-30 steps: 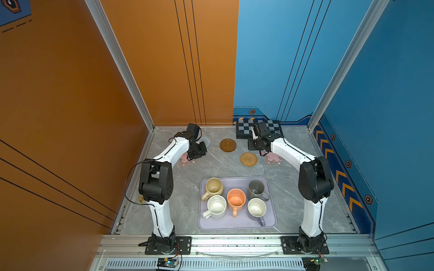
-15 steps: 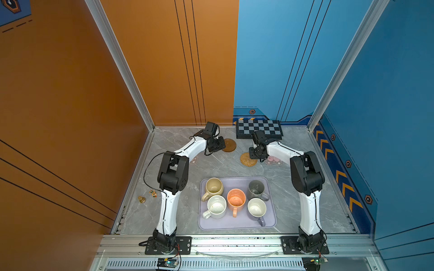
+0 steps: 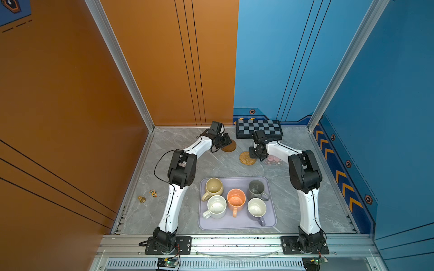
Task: Place cups on coasters
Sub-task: Move the coaster to the top-center of the table.
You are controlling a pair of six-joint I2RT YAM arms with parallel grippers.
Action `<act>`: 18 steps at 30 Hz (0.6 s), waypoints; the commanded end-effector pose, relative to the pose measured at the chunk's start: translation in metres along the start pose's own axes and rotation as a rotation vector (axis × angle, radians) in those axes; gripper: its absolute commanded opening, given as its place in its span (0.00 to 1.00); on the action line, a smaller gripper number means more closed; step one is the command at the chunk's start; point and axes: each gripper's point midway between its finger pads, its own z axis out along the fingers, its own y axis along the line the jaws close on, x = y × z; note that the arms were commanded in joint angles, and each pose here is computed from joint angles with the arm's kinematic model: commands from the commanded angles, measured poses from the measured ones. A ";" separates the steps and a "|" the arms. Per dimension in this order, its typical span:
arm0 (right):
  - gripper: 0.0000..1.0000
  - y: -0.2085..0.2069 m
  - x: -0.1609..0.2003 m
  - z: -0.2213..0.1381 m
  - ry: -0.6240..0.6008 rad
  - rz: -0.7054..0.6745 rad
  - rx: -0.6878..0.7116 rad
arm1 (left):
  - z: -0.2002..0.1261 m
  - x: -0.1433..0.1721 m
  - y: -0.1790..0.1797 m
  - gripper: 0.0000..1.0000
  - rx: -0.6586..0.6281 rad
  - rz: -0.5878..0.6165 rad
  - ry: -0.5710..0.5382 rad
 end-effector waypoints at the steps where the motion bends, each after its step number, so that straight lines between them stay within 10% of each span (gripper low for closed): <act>1: 0.38 0.008 0.018 0.006 0.042 -0.035 0.002 | 0.013 0.008 0.011 0.28 -0.016 -0.032 0.018; 18: 0.37 0.040 0.053 0.002 0.080 -0.092 0.003 | 0.040 0.017 0.041 0.26 -0.077 -0.093 0.030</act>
